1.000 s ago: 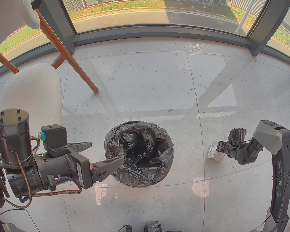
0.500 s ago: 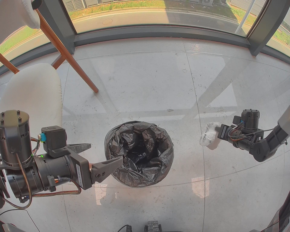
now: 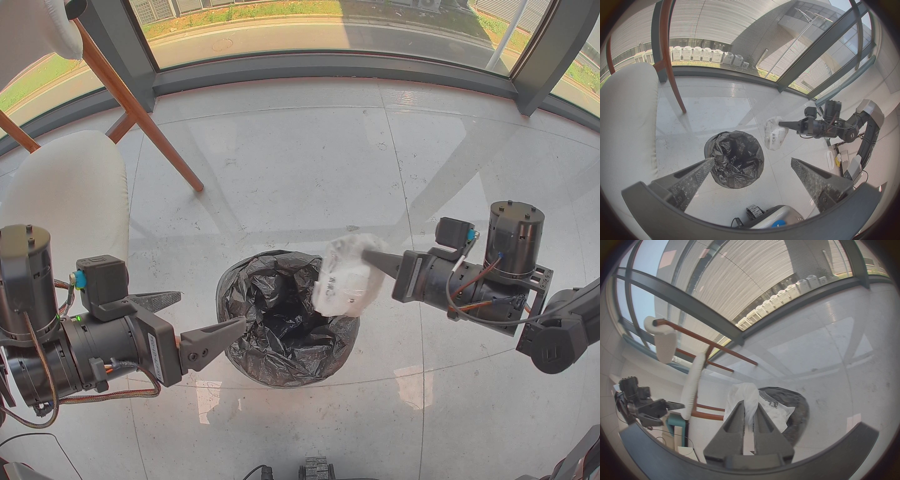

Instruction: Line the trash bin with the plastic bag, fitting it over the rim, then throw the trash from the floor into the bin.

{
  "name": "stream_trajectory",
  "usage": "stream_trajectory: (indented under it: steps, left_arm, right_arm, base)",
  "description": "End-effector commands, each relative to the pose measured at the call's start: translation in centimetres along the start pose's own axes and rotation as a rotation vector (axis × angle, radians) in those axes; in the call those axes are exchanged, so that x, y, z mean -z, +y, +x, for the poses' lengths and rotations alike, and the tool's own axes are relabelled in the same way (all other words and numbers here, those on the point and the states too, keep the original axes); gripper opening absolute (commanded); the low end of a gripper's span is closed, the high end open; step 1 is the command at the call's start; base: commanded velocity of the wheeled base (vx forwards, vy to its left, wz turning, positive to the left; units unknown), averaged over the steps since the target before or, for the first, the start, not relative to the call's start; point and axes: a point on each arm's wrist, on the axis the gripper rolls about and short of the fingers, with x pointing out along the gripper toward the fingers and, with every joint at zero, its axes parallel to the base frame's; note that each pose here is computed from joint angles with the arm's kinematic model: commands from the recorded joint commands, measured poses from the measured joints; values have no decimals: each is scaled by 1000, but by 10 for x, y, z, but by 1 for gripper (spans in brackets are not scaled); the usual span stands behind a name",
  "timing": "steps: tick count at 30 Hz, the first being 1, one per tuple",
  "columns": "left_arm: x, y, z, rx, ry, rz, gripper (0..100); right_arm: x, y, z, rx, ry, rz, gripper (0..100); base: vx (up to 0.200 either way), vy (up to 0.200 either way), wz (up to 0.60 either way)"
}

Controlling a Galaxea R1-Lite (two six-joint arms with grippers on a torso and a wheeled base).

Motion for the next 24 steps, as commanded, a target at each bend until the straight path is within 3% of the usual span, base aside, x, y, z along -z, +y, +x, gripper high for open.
stream_trajectory:
  steps: [1, 5, 6, 18, 24]
  left_arm:
    - [0, 3, -1, -15, -5, -5, 100]
    - [0, 4, -5, -15, -11, -7, 100]
    - [0, 4, -7, -15, -17, -8, 100]
    - [4, 11, -11, -45, -17, -17, 100]
    - [0, 28, -25, -135, -71, -49, 100]
  right_arm:
    - [4, 32, 20, -98, 5, -21, 0]
    - [4, 41, 29, -126, 1, -26, 0]
    - [5, 41, 29, -123, 12, -25, 100]
    - [-10, 34, -2, -95, -24, -11, 100]
    - [-10, 0, -46, 71, -64, 9, 100]
  base:
    - [0, 0, 0]
    - [0, 0, 0]
    - [0, 0, 0]
    - [0, 0, 0]
    - [0, 0, 0]
